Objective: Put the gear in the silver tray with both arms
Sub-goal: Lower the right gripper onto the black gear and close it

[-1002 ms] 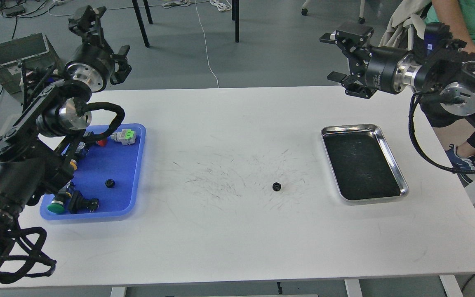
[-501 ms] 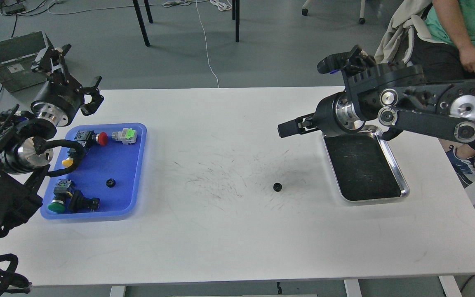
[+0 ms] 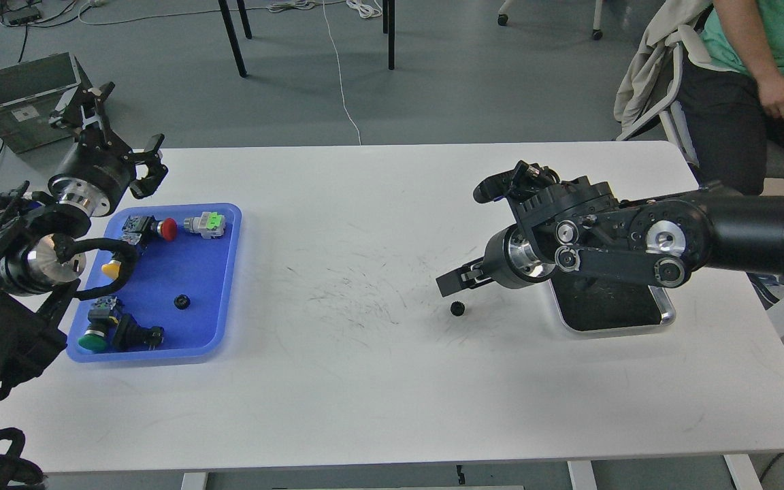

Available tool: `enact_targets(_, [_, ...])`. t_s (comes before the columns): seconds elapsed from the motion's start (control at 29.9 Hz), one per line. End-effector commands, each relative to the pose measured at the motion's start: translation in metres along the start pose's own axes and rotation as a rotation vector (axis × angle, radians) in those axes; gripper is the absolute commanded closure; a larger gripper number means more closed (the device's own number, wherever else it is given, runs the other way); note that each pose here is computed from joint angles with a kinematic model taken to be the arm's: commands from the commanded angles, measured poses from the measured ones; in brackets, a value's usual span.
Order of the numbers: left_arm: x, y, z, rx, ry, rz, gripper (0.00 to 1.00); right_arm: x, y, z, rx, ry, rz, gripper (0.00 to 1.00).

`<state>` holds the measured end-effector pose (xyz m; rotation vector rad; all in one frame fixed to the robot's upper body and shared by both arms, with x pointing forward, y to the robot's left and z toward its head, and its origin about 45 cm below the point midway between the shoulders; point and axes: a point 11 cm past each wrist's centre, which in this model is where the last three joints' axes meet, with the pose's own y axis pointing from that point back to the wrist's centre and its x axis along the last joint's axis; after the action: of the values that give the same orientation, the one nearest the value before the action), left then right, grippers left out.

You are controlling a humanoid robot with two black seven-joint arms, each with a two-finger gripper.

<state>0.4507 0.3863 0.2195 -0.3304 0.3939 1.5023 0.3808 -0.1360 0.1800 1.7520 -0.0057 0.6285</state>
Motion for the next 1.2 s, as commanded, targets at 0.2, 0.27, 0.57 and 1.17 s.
enact_targets(0.2, [0.007,0.002,0.008,-0.026,-0.009,0.013,0.03,-0.013,-0.031,-0.025,0.022,-0.003,-0.039,0.01])
enact_targets(0.27, [0.008,0.003,0.009,-0.028,-0.012,0.014,0.03,-0.014,-0.034,-0.025,0.018,-0.004,-0.043,0.02])
enact_targets(0.57, [0.008,0.003,0.009,-0.029,-0.011,0.014,0.03,-0.019,-0.037,-0.017,-0.012,0.009,-0.057,0.06])
enact_targets(1.17, [0.01,0.003,0.016,-0.063,-0.016,0.022,0.03,-0.013,-0.034,-0.004,-0.069,0.049,-0.061,0.69])
